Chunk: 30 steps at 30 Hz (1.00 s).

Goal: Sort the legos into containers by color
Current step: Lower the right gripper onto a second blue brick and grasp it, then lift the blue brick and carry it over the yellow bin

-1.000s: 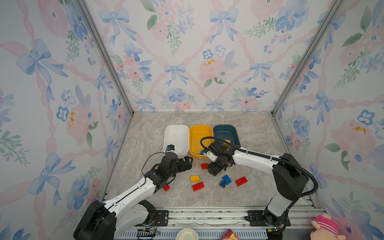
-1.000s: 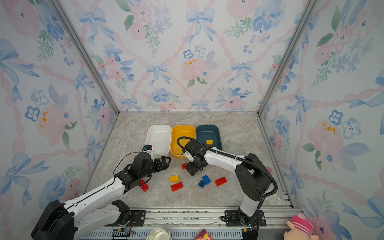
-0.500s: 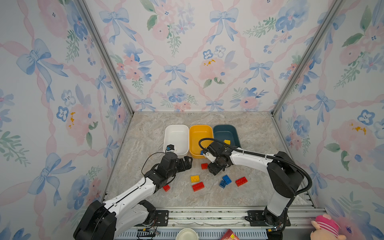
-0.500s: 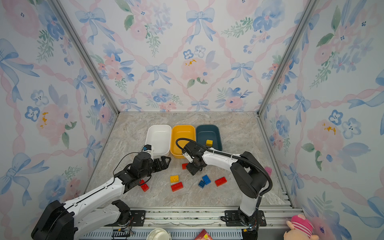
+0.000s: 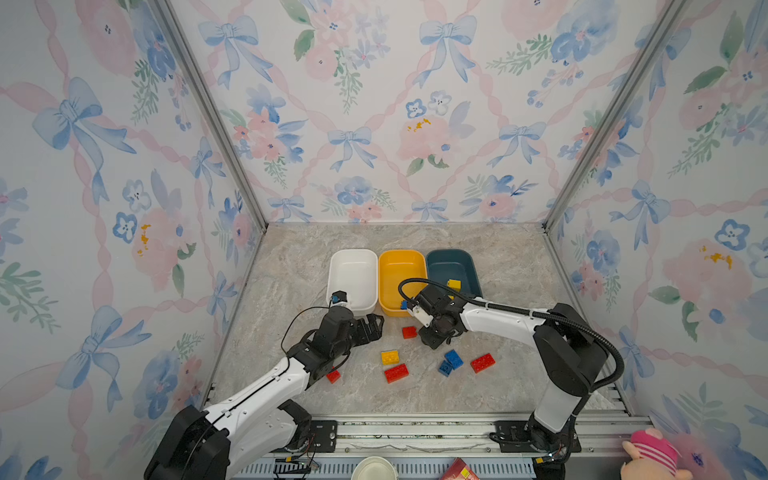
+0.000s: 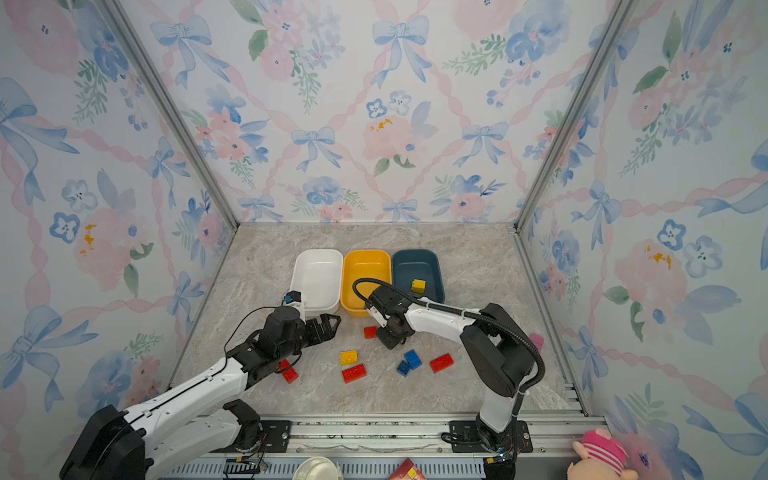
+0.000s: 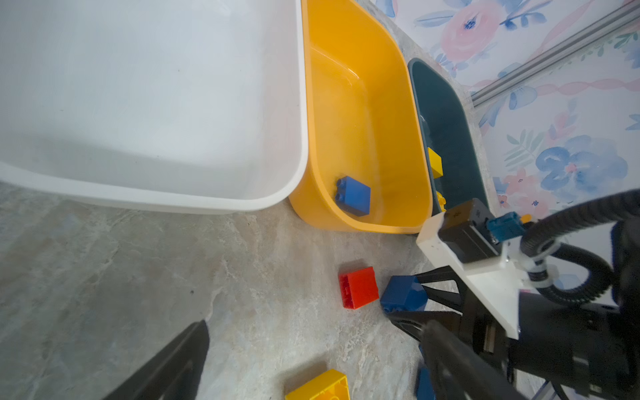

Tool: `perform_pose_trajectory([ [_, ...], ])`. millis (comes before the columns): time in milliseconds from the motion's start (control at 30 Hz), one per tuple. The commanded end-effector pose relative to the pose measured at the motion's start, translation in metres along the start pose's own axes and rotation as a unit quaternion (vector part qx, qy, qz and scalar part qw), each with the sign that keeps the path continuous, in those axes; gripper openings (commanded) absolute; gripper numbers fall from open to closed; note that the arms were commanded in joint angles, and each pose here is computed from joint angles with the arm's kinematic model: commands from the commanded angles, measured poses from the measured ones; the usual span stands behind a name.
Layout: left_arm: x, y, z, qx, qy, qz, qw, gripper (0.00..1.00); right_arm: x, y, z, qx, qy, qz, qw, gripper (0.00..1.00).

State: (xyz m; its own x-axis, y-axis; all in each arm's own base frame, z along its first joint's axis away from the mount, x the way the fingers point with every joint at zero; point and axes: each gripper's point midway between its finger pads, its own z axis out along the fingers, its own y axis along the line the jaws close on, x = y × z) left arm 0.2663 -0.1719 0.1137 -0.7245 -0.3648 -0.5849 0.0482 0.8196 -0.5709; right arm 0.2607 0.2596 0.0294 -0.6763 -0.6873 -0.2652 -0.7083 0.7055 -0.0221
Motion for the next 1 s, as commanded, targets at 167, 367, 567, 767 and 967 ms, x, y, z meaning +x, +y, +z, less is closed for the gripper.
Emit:
perform_pose_trajectory([
  [167,0.0,0.008,-0.001,-0.013,-0.005,-0.003,1.0,0.98,-0.009,0.007,-0.047,-0.015,-0.043,0.027,0.999,0.33],
  [367,-0.002,0.008,-0.001,-0.012,-0.006,-0.001,1.0,0.98,-0.024,0.006,-0.082,-0.022,-0.081,0.041,0.996,0.33],
  [567,-0.002,0.009,-0.002,-0.013,-0.007,0.001,1.0,0.98,-0.047,0.001,-0.101,-0.035,-0.114,0.061,0.991,0.32],
  [767,-0.001,0.009,-0.001,-0.011,-0.003,0.01,1.0,0.98,-0.073,-0.009,-0.109,-0.036,-0.138,0.083,0.986,0.32],
  [967,-0.001,0.008,-0.003,-0.009,-0.005,0.012,1.0,0.98,-0.094,-0.019,-0.101,-0.033,-0.144,0.103,0.984,0.32],
])
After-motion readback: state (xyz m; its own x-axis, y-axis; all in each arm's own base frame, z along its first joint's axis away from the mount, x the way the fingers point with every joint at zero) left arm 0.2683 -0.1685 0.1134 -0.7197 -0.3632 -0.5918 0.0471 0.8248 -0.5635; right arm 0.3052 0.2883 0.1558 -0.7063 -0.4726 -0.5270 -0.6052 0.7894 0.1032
